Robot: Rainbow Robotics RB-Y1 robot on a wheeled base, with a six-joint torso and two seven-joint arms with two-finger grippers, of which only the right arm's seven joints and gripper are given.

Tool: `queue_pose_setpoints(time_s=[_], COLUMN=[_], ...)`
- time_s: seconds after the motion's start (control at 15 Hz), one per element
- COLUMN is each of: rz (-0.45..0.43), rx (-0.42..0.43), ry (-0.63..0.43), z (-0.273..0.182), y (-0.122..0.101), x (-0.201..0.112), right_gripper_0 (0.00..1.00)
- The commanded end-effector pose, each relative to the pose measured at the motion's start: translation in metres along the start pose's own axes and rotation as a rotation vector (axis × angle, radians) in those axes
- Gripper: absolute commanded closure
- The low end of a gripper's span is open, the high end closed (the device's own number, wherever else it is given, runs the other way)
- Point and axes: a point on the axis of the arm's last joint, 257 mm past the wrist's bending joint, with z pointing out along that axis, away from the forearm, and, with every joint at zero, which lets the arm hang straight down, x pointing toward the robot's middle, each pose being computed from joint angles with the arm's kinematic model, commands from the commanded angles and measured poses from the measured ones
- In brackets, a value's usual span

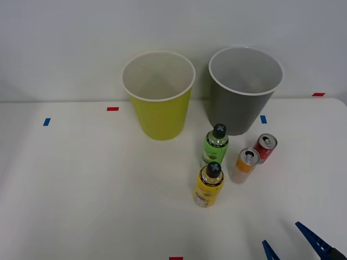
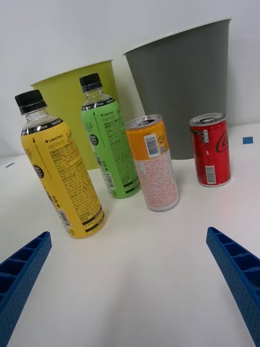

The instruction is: Put cans in the gray bin, plastic bottles in the light green bin

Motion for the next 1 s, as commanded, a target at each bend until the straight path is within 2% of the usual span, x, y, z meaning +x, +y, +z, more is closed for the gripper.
queue_pose_setpoints(time_s=[0.07, 0.2, 0.33, 0.53, 0.67, 0.73, 1.0], rz=[0.024, 0.062, 0.050, 0.002, -0.023, -0.072, -0.107], rx=[0.019, 0.018, 0.000, -0.039, -0.095, -0.113, -0.105], ry=[0.016, -0.042, -0.067, -0.077, -0.072, -0.086, -0.104], z=[0.000, -0.005, -0.005, 0.005, 0.015, 0.020, 0.035], y=[-0.001, 0.002, 0.005, 0.006, 0.020, 0.026, 0.028], x=[0.012, 0.002, -0.005, -0.010, -0.007, -0.008, -0.008], right_gripper_0=[0.00, 0.00, 0.00, 0.00, 0.00, 0.00, 0.00])
